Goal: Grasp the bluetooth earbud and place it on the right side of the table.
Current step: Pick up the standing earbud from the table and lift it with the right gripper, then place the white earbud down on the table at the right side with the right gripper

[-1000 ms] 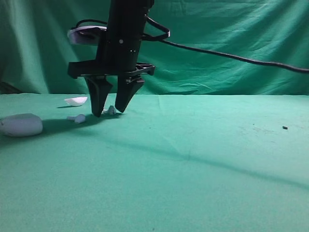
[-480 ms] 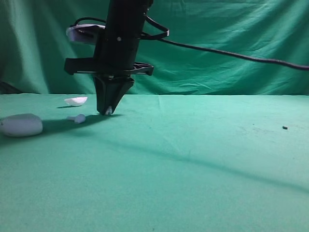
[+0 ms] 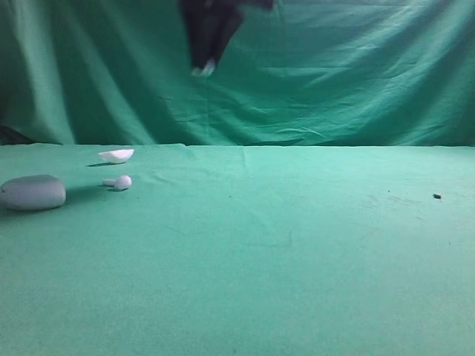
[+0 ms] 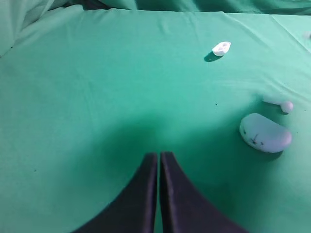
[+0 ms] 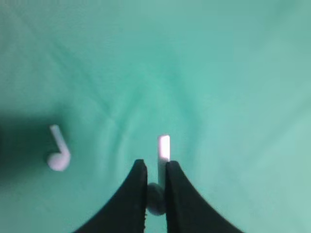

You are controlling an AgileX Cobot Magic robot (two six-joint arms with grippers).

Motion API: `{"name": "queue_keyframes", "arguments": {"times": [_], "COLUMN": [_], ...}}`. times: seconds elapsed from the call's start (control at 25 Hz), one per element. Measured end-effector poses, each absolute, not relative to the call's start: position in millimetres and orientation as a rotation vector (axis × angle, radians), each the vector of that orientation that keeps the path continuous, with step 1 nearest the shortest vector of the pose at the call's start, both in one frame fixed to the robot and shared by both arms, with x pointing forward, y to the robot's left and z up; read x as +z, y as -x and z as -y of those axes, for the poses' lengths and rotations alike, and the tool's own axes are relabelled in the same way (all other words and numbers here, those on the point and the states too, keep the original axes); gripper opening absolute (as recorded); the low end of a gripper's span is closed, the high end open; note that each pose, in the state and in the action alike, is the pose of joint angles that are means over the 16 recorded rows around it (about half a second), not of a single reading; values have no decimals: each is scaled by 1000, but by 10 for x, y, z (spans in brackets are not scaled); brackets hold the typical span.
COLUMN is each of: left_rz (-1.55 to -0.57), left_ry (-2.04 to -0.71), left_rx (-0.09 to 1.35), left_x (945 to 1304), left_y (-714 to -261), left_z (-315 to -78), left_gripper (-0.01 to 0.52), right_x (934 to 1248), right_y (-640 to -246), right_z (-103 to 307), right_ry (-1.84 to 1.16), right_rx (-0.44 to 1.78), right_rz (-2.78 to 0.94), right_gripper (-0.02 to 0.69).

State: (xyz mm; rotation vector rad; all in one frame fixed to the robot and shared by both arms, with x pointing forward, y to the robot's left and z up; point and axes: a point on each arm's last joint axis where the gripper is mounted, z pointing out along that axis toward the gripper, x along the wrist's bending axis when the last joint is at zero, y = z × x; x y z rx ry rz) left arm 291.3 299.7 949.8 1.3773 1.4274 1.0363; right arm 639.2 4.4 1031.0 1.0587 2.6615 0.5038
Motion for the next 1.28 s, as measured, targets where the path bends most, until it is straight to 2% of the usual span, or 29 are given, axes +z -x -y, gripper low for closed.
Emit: {"name": "queue_keyframes", "arguments": {"times": [0.24,0.44,0.6,0.88,1.08,1.28], "left_rz": [-1427,-1427,-1427,-1427,-1427,-1427], "left_ry": [-1377,-1377,-1377,-1377,-1377,-1377], "left_rx": [1036,1036,1036,1036,1036,1036], "left_x": [9498,9498,9498,9498,9498,9498], "left_y": [-2913,-2913,-2913,-2913,-2913,-2913], "left_z": [-2997,-2997,-2997,-2997,-2997,-2997], "left_gripper": [0,0,0,0,0,0], "right_x": [10956,11099,10875,10102,9687,9451], "right_y": [-6325,-6214,-6082,-5737,-5529,-5441], "right_z": [514,1080,1498,2037,2218,2265], "right_ry": [-1207,-1371,-1496,-1668,-1726,-1740], "right_rx": [495,424,353,254,265,275], "right_rz": [-2488,-2384,-2355,-2345,-2328,-2326], "right_gripper": [89,89,89,89,89,108]}}
